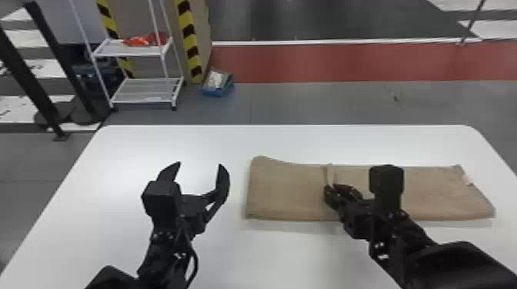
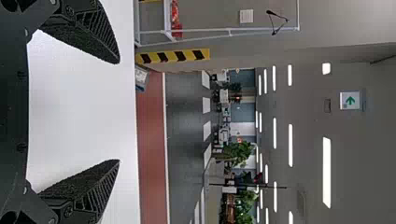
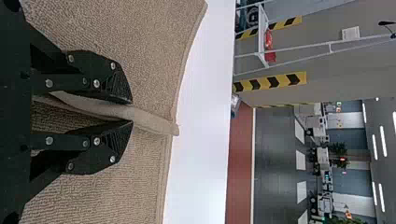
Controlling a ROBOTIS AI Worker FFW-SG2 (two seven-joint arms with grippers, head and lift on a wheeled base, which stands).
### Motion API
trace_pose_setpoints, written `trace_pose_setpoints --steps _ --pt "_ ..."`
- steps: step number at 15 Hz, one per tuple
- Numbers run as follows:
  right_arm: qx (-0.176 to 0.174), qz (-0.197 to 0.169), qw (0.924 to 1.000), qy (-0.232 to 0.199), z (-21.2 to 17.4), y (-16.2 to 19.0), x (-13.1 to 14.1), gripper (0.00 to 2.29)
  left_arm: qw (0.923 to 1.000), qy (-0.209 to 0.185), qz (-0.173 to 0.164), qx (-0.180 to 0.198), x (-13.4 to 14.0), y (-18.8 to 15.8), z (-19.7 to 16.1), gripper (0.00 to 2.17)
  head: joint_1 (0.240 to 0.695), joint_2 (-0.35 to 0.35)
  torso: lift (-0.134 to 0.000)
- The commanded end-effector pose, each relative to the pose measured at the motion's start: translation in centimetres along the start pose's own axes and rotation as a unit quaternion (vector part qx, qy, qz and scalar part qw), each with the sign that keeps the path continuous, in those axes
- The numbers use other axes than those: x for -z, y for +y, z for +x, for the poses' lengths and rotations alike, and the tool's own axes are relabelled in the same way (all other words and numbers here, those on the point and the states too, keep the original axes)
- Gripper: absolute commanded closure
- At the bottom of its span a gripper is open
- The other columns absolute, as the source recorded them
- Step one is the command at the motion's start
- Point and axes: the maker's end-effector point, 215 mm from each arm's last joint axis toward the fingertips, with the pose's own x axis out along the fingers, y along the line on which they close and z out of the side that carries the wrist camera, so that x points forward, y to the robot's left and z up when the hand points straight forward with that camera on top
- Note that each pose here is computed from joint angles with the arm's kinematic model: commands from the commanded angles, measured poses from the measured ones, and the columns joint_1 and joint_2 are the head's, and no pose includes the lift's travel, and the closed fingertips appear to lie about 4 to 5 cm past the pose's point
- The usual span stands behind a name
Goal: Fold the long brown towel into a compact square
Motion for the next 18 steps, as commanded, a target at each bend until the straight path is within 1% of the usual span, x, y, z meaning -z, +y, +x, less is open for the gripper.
trace_pose_setpoints --steps 1,3,5,6,9,11,12,13,14,15,16,17,18 --pt "-0.004 0.004 1.0 0.001 0.0 0.2 0.1 1.3 1.0 0.0 0.0 -0.002 0.0 0.3 -0.1 0.15 0.695 0.058 -0.125" --pt "-0.005 0.004 1.0 0.005 0.0 0.3 0.3 1.3 1.0 0.001 -0.001 -0.003 0.0 0.4 -0.2 0.15 0.695 0.063 -0.125" --pt "-0.009 0.005 0.9999 -0.002 -0.2 0.7 -0.1 1.3 1.0 0.001 0.0 -0.003 0.0 0.5 -0.2 0.15 0.695 0.065 -0.125" --pt "-0.011 0.006 0.9998 -0.017 -0.7 1.0 -1.1 1.3 1.0 0.001 0.0 -0.003 0.1 0.5 -0.2 0.15 0.695 0.066 -0.125" --pt "-0.008 0.005 0.9975 -0.069 -2.7 1.0 -5.1 1.3 0.9999 -0.002 -0.001 -0.013 -0.3 1.3 -0.3 0.15 0.695 0.074 -0.125" --pt "0.002 0.009 0.9951 -0.099 -4.5 -0.6 -7.7 1.3 0.9998 -0.004 -0.002 -0.019 -0.6 1.8 -0.4 0.15 0.695 0.077 -0.125" --pt "0.015 0.012 0.9935 -0.112 -5.8 -2.4 -8.9 1.3 0.9998 -0.005 -0.002 -0.02 -0.6 2.0 -0.5 0.15 0.695 0.077 -0.125" --pt "0.034 0.022 0.9918 -0.121 -7.0 -5.0 -9.5 1.3 0.9998 -0.006 -0.003 -0.02 -0.8 1.9 -0.6 0.15 0.695 0.066 -0.125" --pt "0.052 0.032 0.9907 -0.122 -8.1 -8.2 -9.5 1.3 0.9998 -0.006 -0.004 -0.019 -0.8 1.9 -0.7 0.15 0.695 0.054 -0.125" --pt "0.067 0.035 0.9905 -0.115 -8.7 -10.7 -8.9 1.3 0.9998 -0.005 -0.003 -0.019 -0.8 1.9 -0.8 0.15 0.695 0.032 -0.125" --pt "0.074 0.04 0.9917 -0.097 -8.6 -12.3 -7.0 1.3 0.9998 -0.004 -0.003 -0.018 -0.7 1.9 -0.8 0.15 0.695 0.011 -0.125" --pt "0.074 0.046 0.9927 -0.083 -8.1 -13.0 -5.5 1.3 0.9998 -0.003 -0.002 -0.018 -0.5 1.9 -0.9 0.15 0.695 -0.033 -0.125" --pt "0.072 0.049 0.9939 -0.068 -7.6 -13.2 -3.8 1.3 0.9999 -0.002 -0.002 -0.016 -0.6 1.6 -0.8 0.15 0.695 -0.053 -0.125"
